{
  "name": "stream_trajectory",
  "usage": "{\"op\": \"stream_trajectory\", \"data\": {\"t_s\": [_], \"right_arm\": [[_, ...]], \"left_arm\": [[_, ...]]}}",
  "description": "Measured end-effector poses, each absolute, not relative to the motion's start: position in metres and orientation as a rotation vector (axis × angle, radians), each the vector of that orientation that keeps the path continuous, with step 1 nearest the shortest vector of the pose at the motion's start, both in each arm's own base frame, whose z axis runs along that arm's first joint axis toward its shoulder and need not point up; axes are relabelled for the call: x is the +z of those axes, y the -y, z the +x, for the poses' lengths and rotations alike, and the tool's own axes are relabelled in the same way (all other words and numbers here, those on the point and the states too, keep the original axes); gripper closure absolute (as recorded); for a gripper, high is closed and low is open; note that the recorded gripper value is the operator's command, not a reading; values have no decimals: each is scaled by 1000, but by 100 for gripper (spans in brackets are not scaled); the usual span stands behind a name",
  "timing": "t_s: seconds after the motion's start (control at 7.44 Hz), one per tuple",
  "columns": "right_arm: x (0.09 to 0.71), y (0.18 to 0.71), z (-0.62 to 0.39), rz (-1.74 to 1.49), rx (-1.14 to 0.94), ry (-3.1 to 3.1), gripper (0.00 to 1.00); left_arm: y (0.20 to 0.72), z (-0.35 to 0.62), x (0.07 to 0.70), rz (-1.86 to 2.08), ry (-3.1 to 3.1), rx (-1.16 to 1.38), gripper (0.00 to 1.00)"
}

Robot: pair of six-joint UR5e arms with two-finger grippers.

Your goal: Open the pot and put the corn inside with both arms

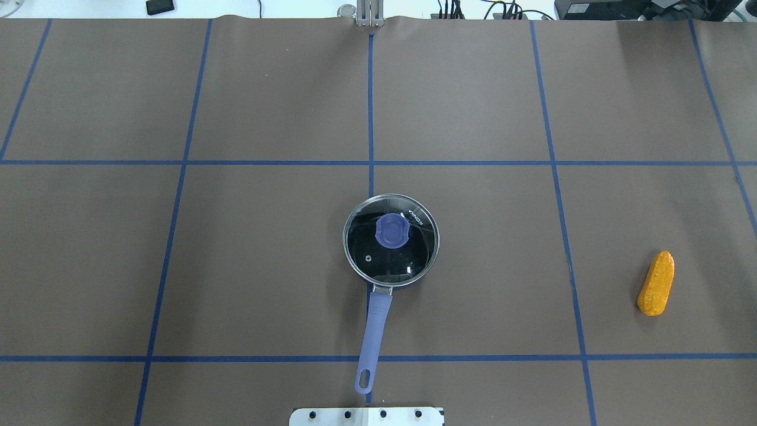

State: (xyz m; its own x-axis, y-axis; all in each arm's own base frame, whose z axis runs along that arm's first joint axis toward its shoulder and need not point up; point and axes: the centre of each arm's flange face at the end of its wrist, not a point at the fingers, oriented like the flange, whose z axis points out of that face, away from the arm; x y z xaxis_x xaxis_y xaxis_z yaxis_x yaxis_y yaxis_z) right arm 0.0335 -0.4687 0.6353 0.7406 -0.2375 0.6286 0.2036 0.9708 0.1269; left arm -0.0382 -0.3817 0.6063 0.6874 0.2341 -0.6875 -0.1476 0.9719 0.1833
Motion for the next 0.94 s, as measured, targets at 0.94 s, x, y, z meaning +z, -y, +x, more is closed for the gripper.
{"op": "stream_trajectory", "data": {"t_s": [0.94], "right_arm": [[619, 475, 33, 215, -298, 685, 0]], "left_arm": [[399, -35, 577, 186, -794, 246, 2]]}}
